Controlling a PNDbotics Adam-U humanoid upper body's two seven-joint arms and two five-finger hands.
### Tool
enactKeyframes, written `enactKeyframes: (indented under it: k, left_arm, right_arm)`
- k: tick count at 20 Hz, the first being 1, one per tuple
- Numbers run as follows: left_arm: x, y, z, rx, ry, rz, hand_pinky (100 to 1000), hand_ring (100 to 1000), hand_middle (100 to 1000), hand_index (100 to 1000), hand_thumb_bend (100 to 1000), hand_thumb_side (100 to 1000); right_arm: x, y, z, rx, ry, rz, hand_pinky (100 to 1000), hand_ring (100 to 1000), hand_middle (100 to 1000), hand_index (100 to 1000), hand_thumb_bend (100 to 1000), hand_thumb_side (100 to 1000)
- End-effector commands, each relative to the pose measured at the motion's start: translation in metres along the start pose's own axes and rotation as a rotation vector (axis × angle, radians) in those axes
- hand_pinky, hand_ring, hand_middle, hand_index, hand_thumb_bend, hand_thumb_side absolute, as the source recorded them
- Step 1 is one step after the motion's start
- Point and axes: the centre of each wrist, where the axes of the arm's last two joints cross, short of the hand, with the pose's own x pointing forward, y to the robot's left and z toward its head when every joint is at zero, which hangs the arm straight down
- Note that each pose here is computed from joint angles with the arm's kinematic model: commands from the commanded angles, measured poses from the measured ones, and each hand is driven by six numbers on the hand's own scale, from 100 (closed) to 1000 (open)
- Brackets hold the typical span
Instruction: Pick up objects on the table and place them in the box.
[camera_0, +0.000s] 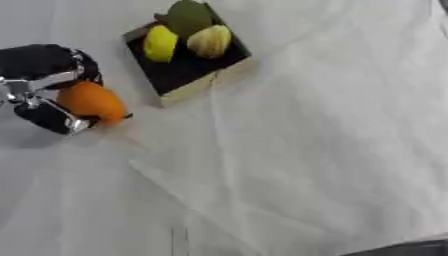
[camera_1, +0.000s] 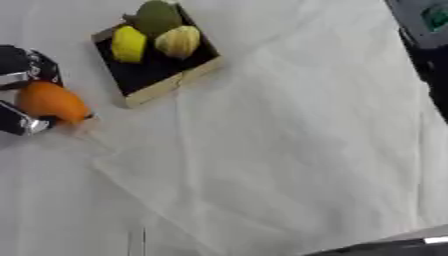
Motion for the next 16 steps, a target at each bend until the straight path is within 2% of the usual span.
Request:
enactKeyframes:
  k: [1,6,9,14,15,16]
  left_arm:
    - [0.005,0.028,0.022,0.067,0.003,-0.03,593,614,563,503,288,151]
    - [0.016,0.051,0.033,0.137,-0.016,-0.051,592,611,562,510,292,143]
    - [0.024,0.067,0.029,0.192,-0.047,-0.051,590,607,565,518,246,135]
    - [0.029,0.084,-0.001,0.265,-0.108,0.009,587,601,572,526,143,137]
    - [0.03,0.086,-0.009,0.28,-0.115,0.027,584,599,570,525,100,141]
    - [0.029,0.087,-0.018,0.292,-0.116,0.043,580,597,569,528,100,145]
  right_arm:
    - [-0.001,-0.019,0.005,-0.039,0.002,0.029,892,897,801,874,100,336]
    - [-0.002,-0.019,0.006,-0.039,0.004,0.032,892,897,801,874,100,333]
    - [-0.001,-0.019,0.005,-0.042,0.0,0.031,892,897,800,874,100,332]
    - [0.003,-0.021,0.004,-0.049,-0.014,0.03,892,897,800,874,100,340]
    - [0.004,-0.022,0.003,-0.05,-0.018,0.03,892,897,800,874,100,331]
    - [0.005,-0.022,0.002,-0.051,-0.022,0.03,892,897,800,874,100,331]
